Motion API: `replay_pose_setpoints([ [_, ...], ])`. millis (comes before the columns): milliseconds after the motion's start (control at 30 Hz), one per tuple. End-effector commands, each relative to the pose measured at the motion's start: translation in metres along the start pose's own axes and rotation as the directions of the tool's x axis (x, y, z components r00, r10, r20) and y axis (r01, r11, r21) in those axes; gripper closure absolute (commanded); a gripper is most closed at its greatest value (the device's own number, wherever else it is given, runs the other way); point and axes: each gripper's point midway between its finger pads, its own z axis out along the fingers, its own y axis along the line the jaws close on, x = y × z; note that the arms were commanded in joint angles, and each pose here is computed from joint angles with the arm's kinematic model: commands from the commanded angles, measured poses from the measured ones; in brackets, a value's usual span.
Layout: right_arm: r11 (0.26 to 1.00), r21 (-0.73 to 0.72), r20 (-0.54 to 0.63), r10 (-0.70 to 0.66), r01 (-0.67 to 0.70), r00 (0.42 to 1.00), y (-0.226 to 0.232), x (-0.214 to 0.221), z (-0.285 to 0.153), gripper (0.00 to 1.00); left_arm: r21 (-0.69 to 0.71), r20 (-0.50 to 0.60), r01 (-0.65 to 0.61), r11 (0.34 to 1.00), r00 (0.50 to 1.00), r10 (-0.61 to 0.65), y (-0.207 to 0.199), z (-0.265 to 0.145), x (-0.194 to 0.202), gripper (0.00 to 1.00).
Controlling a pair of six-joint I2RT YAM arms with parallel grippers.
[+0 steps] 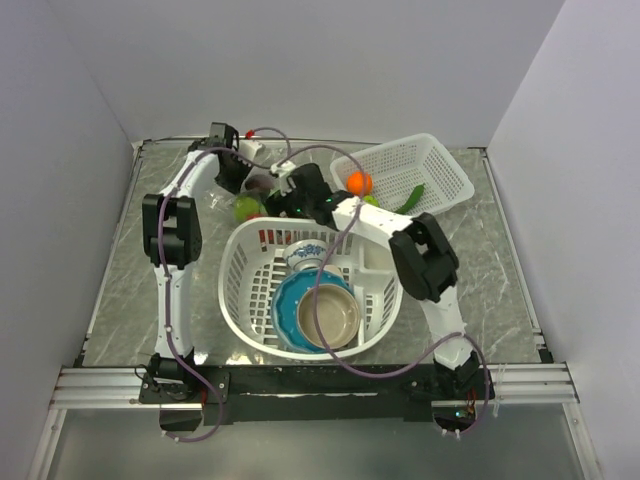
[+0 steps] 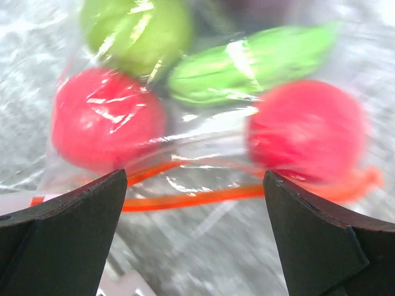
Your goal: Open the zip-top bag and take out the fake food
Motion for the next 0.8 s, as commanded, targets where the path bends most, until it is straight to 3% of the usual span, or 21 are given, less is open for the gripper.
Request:
replay_pose_setpoints([
  [0,0.990,0.120,0.220,0.043,-0.071,0.975,-0.043,-0.057,-0.049,0.00,0.057,0.144,0.004,0.998,0.990,-0.012,-0.020,-0.080,-0.054,0.99],
  [300,0.979,0.148,0.179,0.114,-0.142,0.977,-0.063,-0.033,-0.042,0.00,0.040,0.130,-0.013,0.999,0.992,0.008,-0.021,-0.100,-0.044,0.99],
  [467,0.980,0.145,0.129,0.119,-0.138,0.984,-0.067,-0.017,-0.034,0.00,-0.058,0.153,-0.037,0.998,0.987,0.045,0.002,-0.109,-0.049,0.99],
  [700,0.976,0.174,0.111,0.114,-0.133,0.987,-0.073,-0.013,-0.030,0.00,-0.224,-0.026,-0.014,0.974,1.000,0.008,0.071,-0.047,0.028,0.99],
  [767,0.975,0.175,0.110,0.117,-0.135,0.987,-0.075,-0.013,-0.027,0.00,-0.290,-0.133,-0.052,0.955,0.991,0.014,0.088,-0.030,0.062,0.99],
])
